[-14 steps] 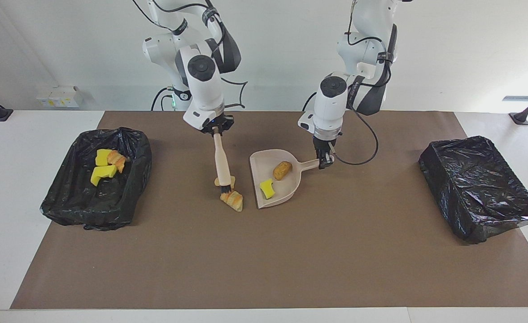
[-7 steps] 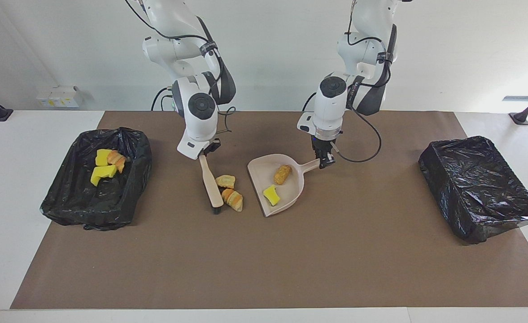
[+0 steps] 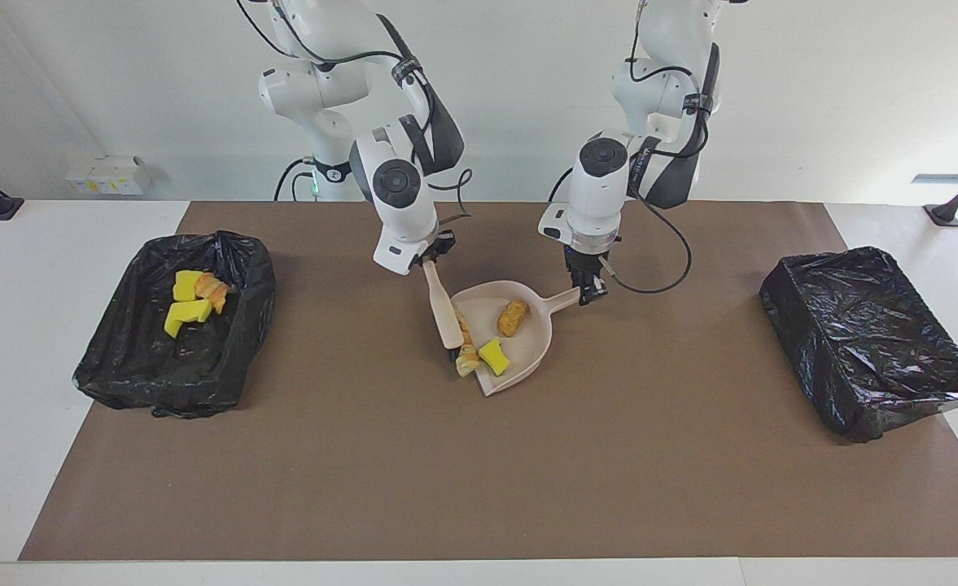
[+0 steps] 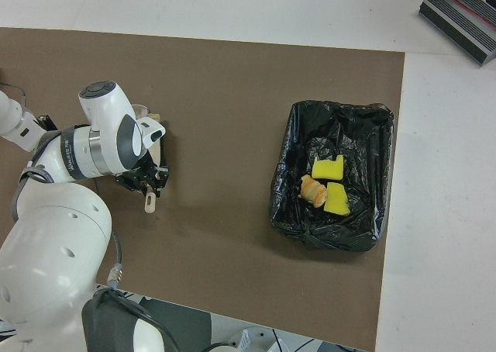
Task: Sweep and dump trash in bin
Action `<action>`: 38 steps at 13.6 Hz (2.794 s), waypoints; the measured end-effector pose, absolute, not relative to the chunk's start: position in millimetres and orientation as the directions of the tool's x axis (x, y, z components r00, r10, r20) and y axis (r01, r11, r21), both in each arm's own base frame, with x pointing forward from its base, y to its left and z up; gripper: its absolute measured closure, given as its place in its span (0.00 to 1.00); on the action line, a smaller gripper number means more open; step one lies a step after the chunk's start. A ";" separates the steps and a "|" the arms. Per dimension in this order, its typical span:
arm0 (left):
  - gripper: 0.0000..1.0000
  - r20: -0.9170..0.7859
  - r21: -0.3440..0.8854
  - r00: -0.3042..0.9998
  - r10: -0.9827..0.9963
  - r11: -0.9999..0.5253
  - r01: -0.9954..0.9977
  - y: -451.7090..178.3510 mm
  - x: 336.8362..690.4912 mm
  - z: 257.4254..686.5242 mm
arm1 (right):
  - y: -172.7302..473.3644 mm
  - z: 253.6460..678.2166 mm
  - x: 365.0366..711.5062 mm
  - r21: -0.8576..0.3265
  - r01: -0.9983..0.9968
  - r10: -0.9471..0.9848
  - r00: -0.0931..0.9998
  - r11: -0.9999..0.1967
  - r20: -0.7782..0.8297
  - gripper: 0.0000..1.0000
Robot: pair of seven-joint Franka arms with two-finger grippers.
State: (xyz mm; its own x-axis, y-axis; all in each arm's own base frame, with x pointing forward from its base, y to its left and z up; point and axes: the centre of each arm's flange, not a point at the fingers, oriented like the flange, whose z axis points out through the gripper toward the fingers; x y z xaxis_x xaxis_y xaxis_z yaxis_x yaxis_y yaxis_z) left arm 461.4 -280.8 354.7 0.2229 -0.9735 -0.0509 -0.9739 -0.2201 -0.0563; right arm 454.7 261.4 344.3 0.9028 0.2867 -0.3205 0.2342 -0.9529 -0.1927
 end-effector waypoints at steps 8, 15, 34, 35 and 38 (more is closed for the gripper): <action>0.68 -0.050 -0.057 0.176 -0.983 -0.173 -0.983 -280.2 462.7 354.7 | 271.0 434.6 434.1 -0.278 0.171 0.262 0.904 -0.945 -0.338 0.74; 0.68 -0.026 0.025 0.163 -0.986 -0.164 -0.986 -236.4 505.7 396.8 | 256.6 477.5 426.8 -0.073 -0.024 0.006 0.919 -0.997 -0.393 0.74; 0.68 0.074 0.053 0.164 -0.984 -0.161 -0.986 169.8 556.2 524.0 | 410.4 334.7 354.4 -0.020 -0.057 -0.045 0.923 -0.998 -0.382 0.74; 0.68 0.058 0.046 0.178 -0.982 -0.176 -0.983 200.9 548.3 527.2 | 408.4 330.1 351.3 -0.011 -0.050 -0.042 0.921 -0.999 -0.387 0.74; 0.68 -0.027 0.036 0.203 -0.979 -0.204 -0.978 259.5 537.5 536.3 | 407.3 326.4 347.2 -0.007 -0.037 -0.031 0.921 -0.999 -0.389 0.74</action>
